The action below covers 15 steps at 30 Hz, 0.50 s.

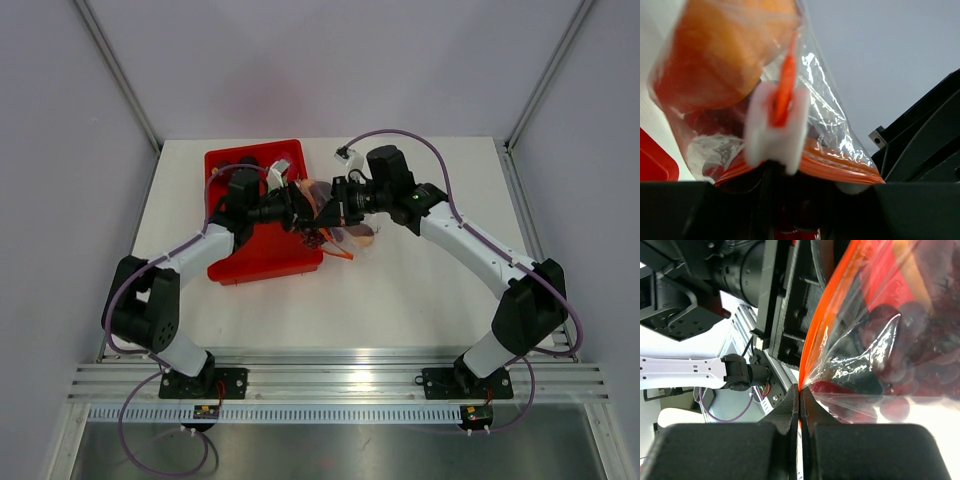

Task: Place the food in the zip-top bag and seal the zipper
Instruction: Place the fake fruit in the zipper food storage bag.

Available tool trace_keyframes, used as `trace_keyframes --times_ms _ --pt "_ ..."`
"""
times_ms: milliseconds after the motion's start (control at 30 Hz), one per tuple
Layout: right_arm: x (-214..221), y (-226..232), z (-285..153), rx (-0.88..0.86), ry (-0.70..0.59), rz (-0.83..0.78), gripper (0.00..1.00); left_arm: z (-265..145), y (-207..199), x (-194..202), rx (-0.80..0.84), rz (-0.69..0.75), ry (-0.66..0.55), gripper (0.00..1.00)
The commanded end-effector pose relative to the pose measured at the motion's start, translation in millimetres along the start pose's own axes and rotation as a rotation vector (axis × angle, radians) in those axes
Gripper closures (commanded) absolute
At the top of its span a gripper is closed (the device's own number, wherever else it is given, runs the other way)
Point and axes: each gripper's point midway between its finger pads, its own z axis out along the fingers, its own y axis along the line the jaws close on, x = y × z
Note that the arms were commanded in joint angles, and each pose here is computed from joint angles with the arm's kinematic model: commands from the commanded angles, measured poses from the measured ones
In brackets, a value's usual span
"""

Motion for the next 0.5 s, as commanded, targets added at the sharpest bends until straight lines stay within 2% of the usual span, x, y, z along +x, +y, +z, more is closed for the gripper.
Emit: trace_keyframes --times_ms 0,100,267,467 --pt "1 33 -7 -0.097 -0.005 -0.038 1.0 -12 -49 -31 0.049 0.093 -0.168 0.99" --pt "-7 49 -7 -0.157 -0.026 -0.04 1.0 -12 -51 -35 0.039 0.09 -0.197 0.99" --pt "-16 59 2 -0.193 -0.029 -0.036 1.0 1 -57 -28 0.035 0.102 -0.177 0.97" --pt "-11 74 9 -0.28 -0.003 -0.005 1.0 19 -36 -24 -0.097 0.102 -0.164 0.97"
